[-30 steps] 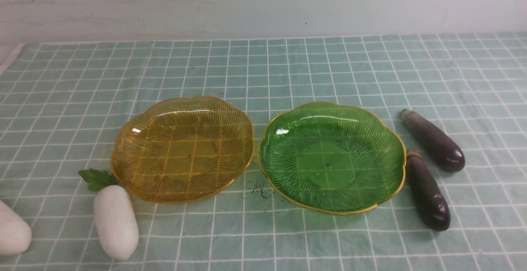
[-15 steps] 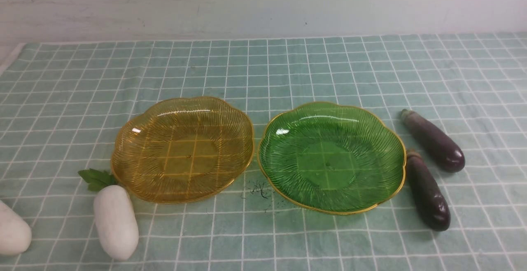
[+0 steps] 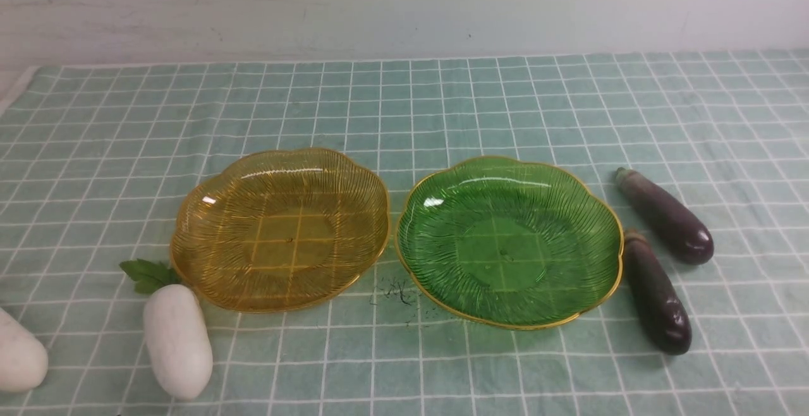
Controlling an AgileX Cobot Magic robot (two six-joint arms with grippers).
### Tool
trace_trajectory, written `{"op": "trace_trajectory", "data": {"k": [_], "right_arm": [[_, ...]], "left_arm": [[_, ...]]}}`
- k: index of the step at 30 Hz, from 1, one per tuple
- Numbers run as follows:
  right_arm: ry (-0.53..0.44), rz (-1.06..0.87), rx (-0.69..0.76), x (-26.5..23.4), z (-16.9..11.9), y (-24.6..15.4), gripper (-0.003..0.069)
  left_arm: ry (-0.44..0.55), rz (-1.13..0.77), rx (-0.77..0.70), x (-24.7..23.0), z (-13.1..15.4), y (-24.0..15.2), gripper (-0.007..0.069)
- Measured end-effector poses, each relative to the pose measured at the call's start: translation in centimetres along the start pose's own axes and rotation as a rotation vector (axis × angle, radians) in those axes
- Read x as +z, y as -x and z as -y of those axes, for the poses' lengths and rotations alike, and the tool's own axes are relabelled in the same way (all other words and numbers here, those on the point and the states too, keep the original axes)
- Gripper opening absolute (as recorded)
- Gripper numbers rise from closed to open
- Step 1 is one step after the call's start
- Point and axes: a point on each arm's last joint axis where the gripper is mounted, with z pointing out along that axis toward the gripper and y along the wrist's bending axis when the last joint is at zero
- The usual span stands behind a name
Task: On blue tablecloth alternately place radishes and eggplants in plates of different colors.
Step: 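Pick up the white radish and place it in the left plate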
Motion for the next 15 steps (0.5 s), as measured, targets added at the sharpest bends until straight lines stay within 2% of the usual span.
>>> {"op": "trace_trajectory", "data": {"k": [3, 7, 10, 15], "right_arm": [[0.032, 0.030, 0.090, 0.0, -0.3, 0.3, -0.0015], [0.045, 0.055, 0.124, 0.0, -0.4, 0.5, -0.0015], [0.056, 0.055, 0.071, -0.2, -0.7, 0.8, -0.0015], [0.133, 0.176, -0.232, -2.1, -4.8, 4.8, -0.0015]], "left_arm": [[-0.030, -0.006, -0.068, 0.0, 0.3, 0.0, -0.0008], [-0.052, -0.016, -0.108, 0.0, 0.5, -0.1, -0.0008], [-0.074, -0.042, -0.116, -0.1, 0.9, -0.2, -0.0008], [-0.174, -0.068, 0.051, -1.8, 4.9, 0.9, -0.0008]]}}
